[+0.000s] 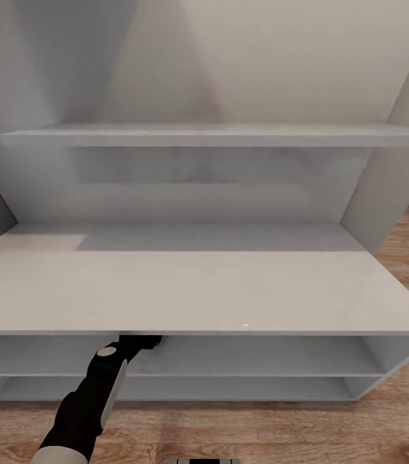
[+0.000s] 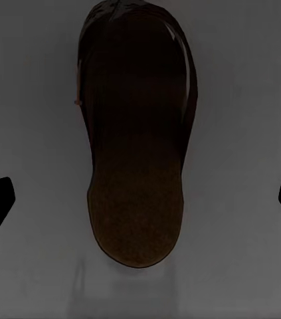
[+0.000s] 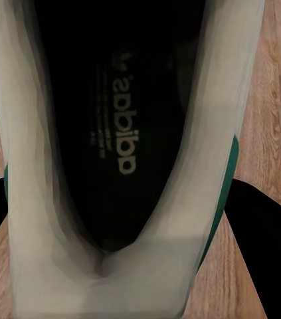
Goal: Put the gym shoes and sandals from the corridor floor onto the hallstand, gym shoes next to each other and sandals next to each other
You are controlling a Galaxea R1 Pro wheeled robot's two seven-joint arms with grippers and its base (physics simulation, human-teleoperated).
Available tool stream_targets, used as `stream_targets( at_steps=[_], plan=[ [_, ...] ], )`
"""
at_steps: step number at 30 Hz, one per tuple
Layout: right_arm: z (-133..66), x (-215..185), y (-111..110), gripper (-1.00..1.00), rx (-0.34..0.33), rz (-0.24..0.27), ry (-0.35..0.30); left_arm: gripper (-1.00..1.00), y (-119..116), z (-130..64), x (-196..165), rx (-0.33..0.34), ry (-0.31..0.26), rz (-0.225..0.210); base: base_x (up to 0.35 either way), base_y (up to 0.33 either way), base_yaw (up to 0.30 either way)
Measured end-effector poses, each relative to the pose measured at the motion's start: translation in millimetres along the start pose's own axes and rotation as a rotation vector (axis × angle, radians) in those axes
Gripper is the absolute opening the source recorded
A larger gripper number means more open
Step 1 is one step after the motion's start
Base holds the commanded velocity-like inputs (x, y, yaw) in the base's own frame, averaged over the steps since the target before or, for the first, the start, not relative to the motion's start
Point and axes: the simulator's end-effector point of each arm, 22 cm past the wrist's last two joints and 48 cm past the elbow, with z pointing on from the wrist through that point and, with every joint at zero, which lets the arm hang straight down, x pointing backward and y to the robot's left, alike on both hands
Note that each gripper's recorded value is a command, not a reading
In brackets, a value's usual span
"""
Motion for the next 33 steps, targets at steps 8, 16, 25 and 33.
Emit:
stream_targets(
  at_steps=[8, 16, 25, 33],
  plan=[
    [0.1, 0.2, 0.1, -1.00, 0.000, -0.001, 0.000, 1.00, 0.0, 0.3, 0.2, 0.000, 0.000, 0.000, -0.157, 0.000, 0.000],
    [0.2, 0.2, 0.2, -1.00, 0.000, -0.001, 0.000, 1.00, 0.1, 0.3, 0.4, 0.000, 0.001, 0.000, -0.337, 0.000, 0.000],
    [0.2, 0.3, 0.2, -1.00, 0.000, 0.000, 0.000, 1.00, 0.0, 0.3, 0.3, 0.000, 0.001, 0.000, -0.343, 0.000, 0.000],
    [-0.7, -2.5, -0.3, -1.00, 0.001, 0.000, -0.006, 1.00, -0.1, 0.4, 0.1, 0.001, -0.001, -0.001, -0.343, 0.000, 0.000]
  ],
)
